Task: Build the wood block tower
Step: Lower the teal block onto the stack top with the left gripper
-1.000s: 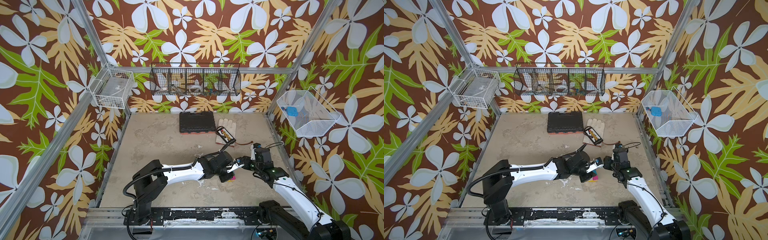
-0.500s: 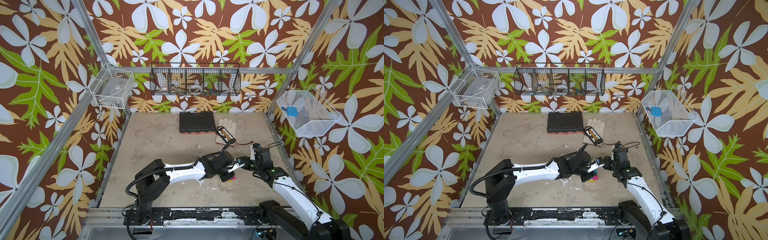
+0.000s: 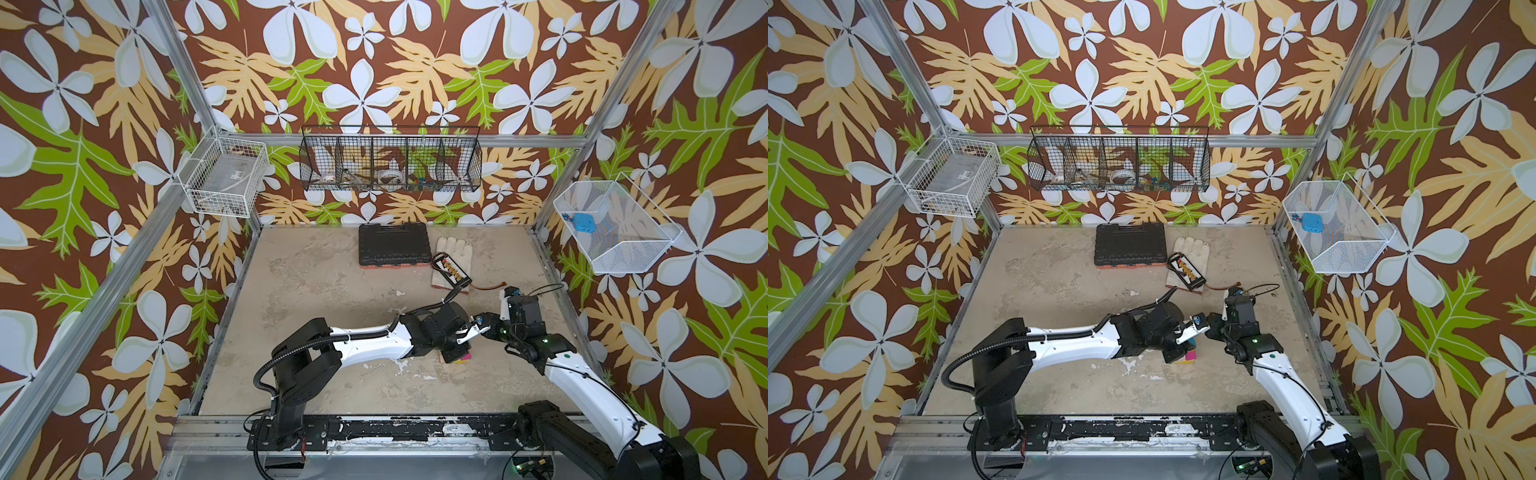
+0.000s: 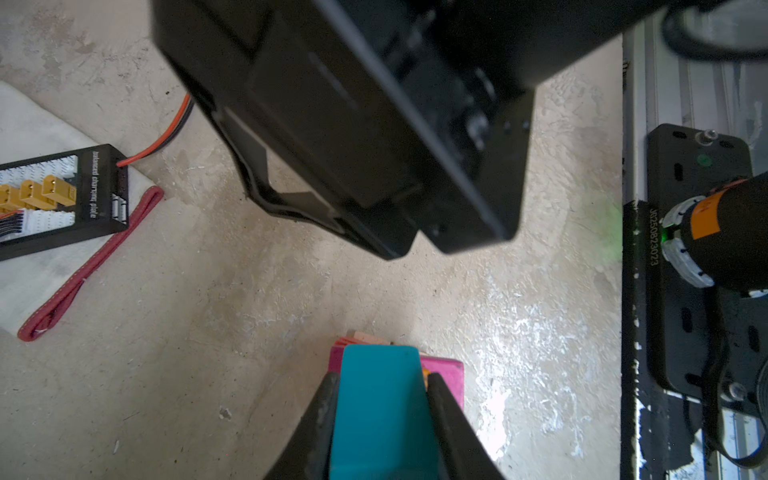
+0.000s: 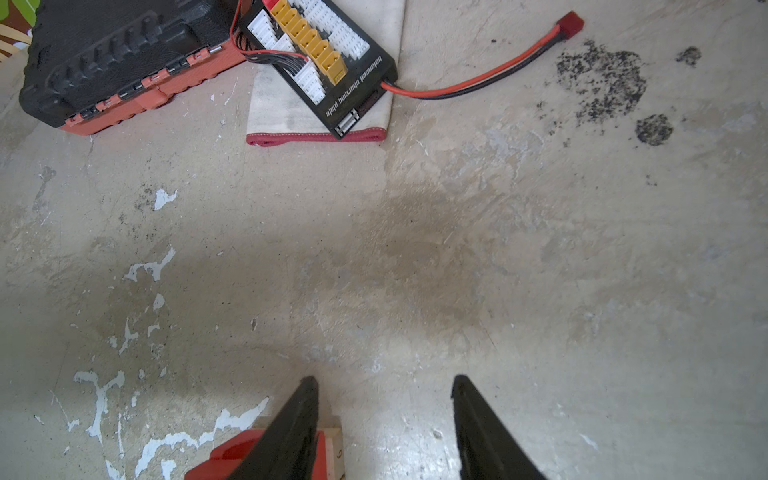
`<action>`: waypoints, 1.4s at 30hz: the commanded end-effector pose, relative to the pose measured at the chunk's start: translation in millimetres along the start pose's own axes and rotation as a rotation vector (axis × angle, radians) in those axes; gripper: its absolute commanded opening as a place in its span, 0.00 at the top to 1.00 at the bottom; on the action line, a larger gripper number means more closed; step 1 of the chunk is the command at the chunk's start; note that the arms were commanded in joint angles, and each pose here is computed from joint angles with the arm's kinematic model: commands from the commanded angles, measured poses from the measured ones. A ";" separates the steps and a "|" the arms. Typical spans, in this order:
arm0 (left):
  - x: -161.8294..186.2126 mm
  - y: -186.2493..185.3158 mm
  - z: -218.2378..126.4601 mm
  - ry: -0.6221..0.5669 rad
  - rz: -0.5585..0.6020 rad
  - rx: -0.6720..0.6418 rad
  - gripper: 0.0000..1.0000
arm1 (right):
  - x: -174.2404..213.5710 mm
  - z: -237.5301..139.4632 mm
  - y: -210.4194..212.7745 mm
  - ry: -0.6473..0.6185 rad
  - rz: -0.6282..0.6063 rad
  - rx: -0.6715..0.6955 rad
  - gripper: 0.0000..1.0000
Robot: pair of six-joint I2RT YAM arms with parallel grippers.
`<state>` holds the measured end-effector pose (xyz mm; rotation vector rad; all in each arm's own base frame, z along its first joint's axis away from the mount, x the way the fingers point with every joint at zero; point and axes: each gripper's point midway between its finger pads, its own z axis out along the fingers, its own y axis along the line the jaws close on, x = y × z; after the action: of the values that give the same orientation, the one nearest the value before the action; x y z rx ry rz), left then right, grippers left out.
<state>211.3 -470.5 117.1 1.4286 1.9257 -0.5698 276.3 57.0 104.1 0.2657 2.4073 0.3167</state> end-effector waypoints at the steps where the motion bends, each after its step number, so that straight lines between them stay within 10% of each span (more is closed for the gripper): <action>1: 1.7 3.4 -2.5 0.010 -0.006 -0.017 0.94 | -4.6 0.0 1.6 -0.016 -0.007 -0.006 0.48; 42: -1.1 0.6 -8.9 -0.018 -0.009 -0.005 0.63 | -2.0 2.1 2.8 -0.003 -0.009 -0.014 0.48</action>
<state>209.2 -463.4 118.7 1.4182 1.9302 -0.5666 277.2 58.0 102.3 0.2648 2.4128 0.3217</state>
